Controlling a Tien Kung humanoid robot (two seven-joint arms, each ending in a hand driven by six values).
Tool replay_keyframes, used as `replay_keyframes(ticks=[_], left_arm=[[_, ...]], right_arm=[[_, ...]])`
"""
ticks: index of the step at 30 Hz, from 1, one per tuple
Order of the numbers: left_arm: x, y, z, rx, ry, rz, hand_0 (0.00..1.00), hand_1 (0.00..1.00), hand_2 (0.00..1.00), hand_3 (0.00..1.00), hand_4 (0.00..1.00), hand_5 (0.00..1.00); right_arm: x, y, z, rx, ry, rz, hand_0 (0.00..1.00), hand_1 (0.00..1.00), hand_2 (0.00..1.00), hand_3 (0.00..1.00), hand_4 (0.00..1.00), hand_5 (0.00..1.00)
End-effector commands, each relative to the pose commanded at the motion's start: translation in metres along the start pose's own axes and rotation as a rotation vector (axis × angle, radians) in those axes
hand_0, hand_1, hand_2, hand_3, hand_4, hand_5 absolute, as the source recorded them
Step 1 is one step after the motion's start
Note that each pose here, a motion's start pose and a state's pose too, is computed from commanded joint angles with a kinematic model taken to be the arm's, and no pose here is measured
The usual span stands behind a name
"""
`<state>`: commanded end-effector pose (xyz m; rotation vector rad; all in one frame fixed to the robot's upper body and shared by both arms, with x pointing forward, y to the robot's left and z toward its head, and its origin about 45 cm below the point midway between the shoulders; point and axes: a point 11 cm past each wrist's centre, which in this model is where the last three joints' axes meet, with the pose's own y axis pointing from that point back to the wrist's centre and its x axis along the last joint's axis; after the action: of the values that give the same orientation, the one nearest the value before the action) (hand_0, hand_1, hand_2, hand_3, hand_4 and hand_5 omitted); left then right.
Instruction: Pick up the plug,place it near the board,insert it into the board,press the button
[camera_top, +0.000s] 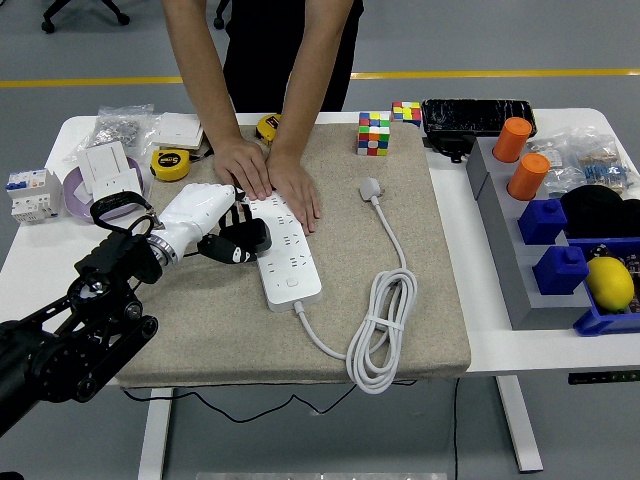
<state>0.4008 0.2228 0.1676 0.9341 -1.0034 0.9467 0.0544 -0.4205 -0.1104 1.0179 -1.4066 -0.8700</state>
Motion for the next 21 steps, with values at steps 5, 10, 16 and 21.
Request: replay_keyframes(ticks=[5, 10, 16, 21], left_arm=[[0.0006, -0.0004, -0.0002, 0.001, -0.009, -0.001, 0.404, 0.378, 0.348, 0.421, 0.66, 0.086], [-0.0006, -0.0001, -0.0018, 0.002, -0.025, -0.009, 0.404, 0.378, 0.348, 0.421, 0.66, 0.086], [-0.0019, 0.0005, -0.0023, 0.002, -0.04, -0.016, 0.407, 0.384, 0.353, 0.423, 0.663, 0.087], [-0.0027, 0.0007, -0.0023, 0.0, -0.045, -0.021, 0.408, 0.387, 0.353, 0.425, 0.669, 0.091]], right_arm=[[0.0006, 0.0, -0.0001, -0.001, 0.002, 0.001, 0.771, 0.684, 0.706, 0.655, 0.985, 0.778], [0.0021, -0.0001, 0.0005, -0.002, 0.002, 0.004, 0.771, 0.684, 0.706, 0.655, 0.985, 0.778], [0.0024, -0.0001, 0.0012, -0.003, 0.006, 0.004, 0.771, 0.684, 0.706, 0.655, 0.985, 0.778], [0.0027, -0.0001, -0.0007, 0.001, 0.007, 0.004, 0.771, 0.684, 0.706, 0.654, 0.986, 0.779]])
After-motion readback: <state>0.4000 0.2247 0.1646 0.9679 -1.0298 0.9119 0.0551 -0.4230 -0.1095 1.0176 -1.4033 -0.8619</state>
